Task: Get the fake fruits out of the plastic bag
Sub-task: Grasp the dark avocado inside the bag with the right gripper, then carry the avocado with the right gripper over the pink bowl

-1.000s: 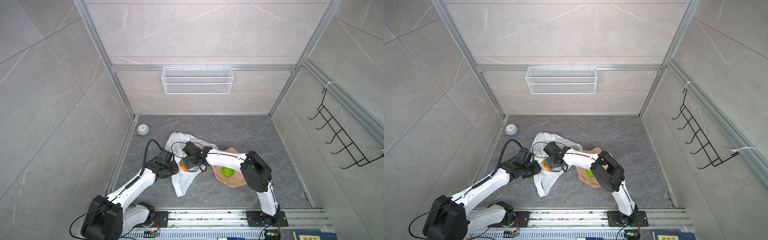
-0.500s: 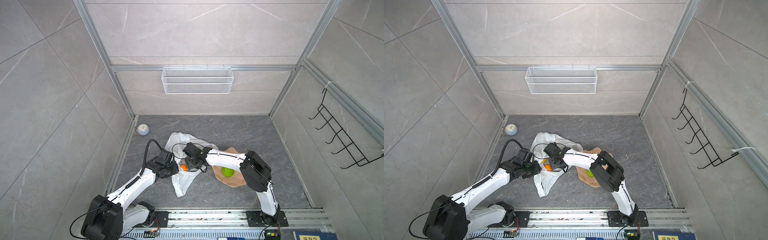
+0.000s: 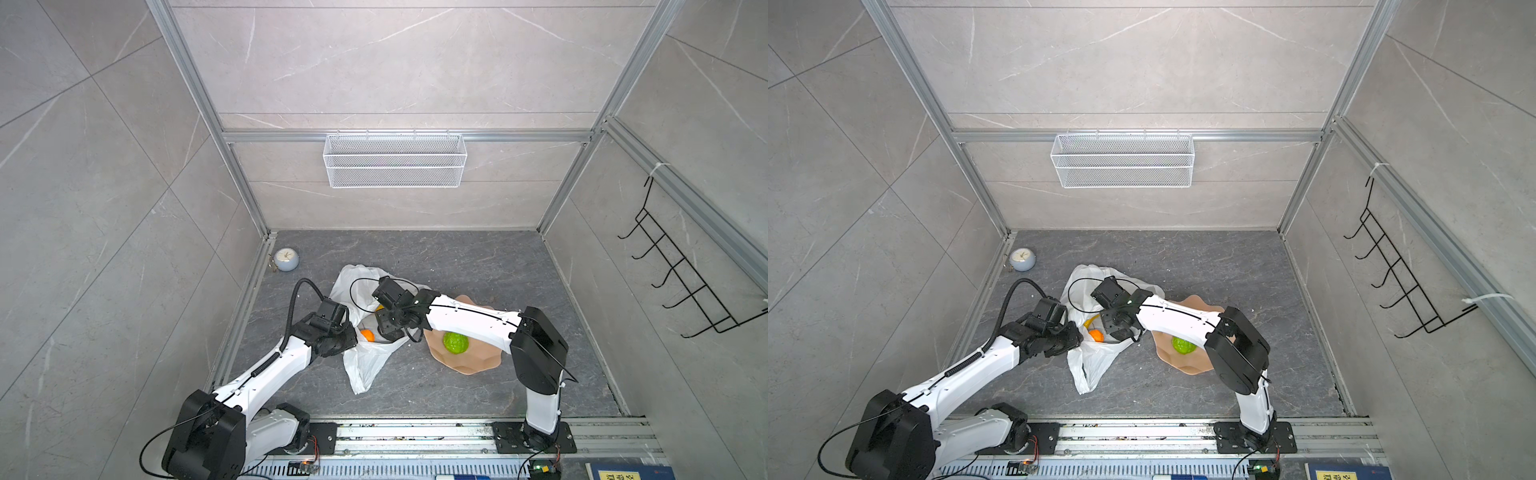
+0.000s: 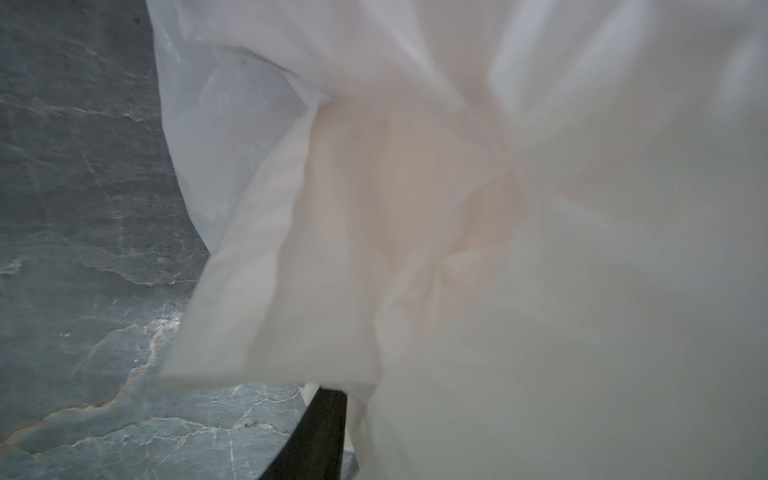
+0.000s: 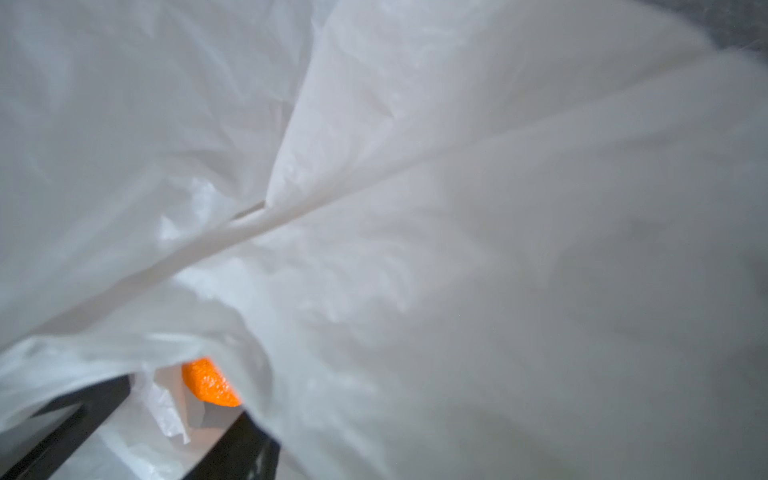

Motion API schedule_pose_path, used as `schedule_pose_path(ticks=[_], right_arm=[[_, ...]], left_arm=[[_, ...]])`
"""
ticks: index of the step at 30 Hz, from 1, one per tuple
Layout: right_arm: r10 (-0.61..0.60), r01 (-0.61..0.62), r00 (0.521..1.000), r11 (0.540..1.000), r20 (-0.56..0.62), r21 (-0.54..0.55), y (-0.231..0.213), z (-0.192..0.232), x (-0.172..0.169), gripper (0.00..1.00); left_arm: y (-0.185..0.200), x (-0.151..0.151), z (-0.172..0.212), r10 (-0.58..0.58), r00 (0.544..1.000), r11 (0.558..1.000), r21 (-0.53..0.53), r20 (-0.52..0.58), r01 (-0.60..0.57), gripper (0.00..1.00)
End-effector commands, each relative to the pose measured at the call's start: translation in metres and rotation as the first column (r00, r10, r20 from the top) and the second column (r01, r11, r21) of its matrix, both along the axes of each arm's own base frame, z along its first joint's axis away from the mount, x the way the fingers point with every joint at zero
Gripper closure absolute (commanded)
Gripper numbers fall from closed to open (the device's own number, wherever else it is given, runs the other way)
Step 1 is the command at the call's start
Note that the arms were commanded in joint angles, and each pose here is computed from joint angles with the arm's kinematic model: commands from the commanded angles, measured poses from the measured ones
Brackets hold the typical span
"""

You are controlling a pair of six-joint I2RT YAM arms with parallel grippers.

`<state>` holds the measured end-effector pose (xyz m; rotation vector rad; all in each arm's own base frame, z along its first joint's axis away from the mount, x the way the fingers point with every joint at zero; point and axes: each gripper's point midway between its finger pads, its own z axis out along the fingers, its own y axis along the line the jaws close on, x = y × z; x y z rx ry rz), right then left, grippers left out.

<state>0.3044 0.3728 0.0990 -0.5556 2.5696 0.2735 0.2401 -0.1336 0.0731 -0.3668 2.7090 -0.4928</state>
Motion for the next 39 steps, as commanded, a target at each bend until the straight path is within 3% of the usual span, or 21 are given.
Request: schedule_pose_path(ticks=[1, 10, 17, 21, 25, 39], right_arm=[[0.02, -0.021, 1.0, 0.998, -0.02, -0.066, -0.009, -0.015, -0.006, 0.3], [0.077, -0.088, 0.993, 0.988, -0.092, -0.125, -0.004, -0.058, -0.011, 0.28], [0.088, -0.103, 0.989, 0.987, -0.122, -0.12, 0.001, -0.068, -0.013, 0.4], [0.087, -0.096, 0.991, 0.991, -0.097, -0.096, 0.002, -0.052, -0.012, 0.51], [0.081, -0.086, 0.994, 0.995, -0.072, -0.056, -0.001, -0.03, -0.015, 0.54], [0.081, -0.076, 0.995, 0.993, -0.052, 0.089, -0.019, 0.019, -0.046, 0.55]], left_arm=[[-0.003, 0.007, 0.007, -0.011, 1.0, 1.0, -0.012, 0.024, 0.011, 0.67], [-0.001, 0.004, 0.006, -0.01, 1.0, 1.0, -0.007, 0.022, 0.01, 0.66], [-0.004, 0.004, 0.005, -0.021, 1.0, 1.0, -0.018, 0.014, 0.021, 0.66], [-0.006, 0.004, 0.005, -0.026, 1.0, 0.999, -0.021, 0.005, 0.026, 0.66], [-0.004, 0.006, 0.005, -0.021, 1.0, 1.0, -0.008, 0.005, 0.021, 0.66], [-0.004, 0.011, 0.011, -0.01, 1.0, 1.0, 0.002, 0.017, 0.01, 0.66]])
